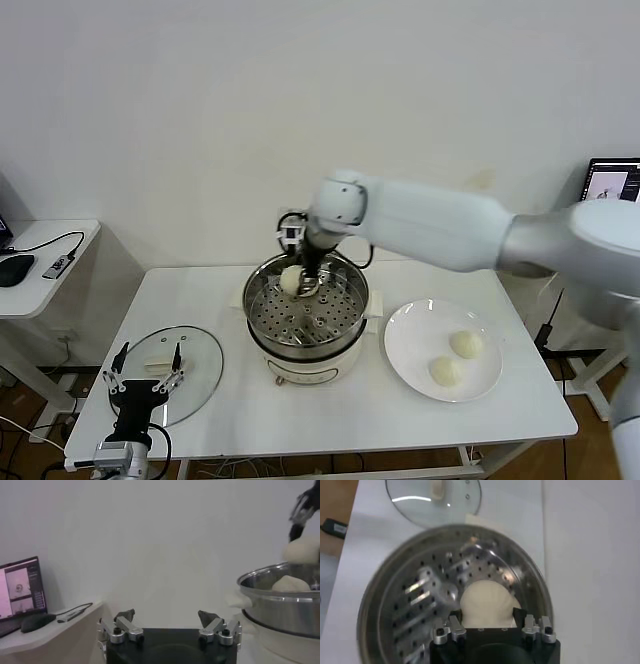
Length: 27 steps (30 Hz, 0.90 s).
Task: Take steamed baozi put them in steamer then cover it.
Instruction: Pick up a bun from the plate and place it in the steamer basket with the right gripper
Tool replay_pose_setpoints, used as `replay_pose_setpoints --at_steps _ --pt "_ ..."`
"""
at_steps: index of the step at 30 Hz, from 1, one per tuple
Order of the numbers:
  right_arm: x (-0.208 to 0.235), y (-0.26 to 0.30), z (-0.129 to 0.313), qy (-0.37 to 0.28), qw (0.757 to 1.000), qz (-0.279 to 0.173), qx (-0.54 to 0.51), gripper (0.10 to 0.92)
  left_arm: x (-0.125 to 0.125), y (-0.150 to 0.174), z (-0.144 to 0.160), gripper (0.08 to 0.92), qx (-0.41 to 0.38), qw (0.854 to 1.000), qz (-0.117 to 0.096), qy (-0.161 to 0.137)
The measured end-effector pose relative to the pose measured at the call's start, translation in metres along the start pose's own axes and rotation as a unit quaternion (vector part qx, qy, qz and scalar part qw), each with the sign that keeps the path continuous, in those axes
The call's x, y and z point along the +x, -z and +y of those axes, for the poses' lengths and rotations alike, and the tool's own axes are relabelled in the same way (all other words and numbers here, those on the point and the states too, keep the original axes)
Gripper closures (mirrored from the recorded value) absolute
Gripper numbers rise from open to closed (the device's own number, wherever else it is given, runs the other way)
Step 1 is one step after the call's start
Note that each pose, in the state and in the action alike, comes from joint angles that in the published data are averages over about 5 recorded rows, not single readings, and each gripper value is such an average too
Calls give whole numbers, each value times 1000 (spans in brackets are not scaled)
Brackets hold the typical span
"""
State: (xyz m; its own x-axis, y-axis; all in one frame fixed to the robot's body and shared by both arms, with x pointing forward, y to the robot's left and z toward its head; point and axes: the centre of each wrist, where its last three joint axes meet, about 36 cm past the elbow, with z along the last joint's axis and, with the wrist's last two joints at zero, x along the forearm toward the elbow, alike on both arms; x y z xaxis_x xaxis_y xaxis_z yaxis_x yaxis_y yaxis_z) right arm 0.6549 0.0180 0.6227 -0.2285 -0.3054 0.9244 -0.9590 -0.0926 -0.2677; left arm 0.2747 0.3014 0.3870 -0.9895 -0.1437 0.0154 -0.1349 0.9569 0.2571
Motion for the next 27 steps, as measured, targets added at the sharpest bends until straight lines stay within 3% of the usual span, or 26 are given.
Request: replay_pose_setpoints --at_steps 16,24,27 --pt "-57 20 10 16 1000 19 -15 391 2 -2 -1 177 3 1000 -2 1" --pt "-52 19 8 17 1000 22 -8 228 2 -2 -2 177 3 1000 -3 0" --pt "-37 14 4 15 1000 26 5 203 1 -1 -2 177 3 1000 -5 -1"
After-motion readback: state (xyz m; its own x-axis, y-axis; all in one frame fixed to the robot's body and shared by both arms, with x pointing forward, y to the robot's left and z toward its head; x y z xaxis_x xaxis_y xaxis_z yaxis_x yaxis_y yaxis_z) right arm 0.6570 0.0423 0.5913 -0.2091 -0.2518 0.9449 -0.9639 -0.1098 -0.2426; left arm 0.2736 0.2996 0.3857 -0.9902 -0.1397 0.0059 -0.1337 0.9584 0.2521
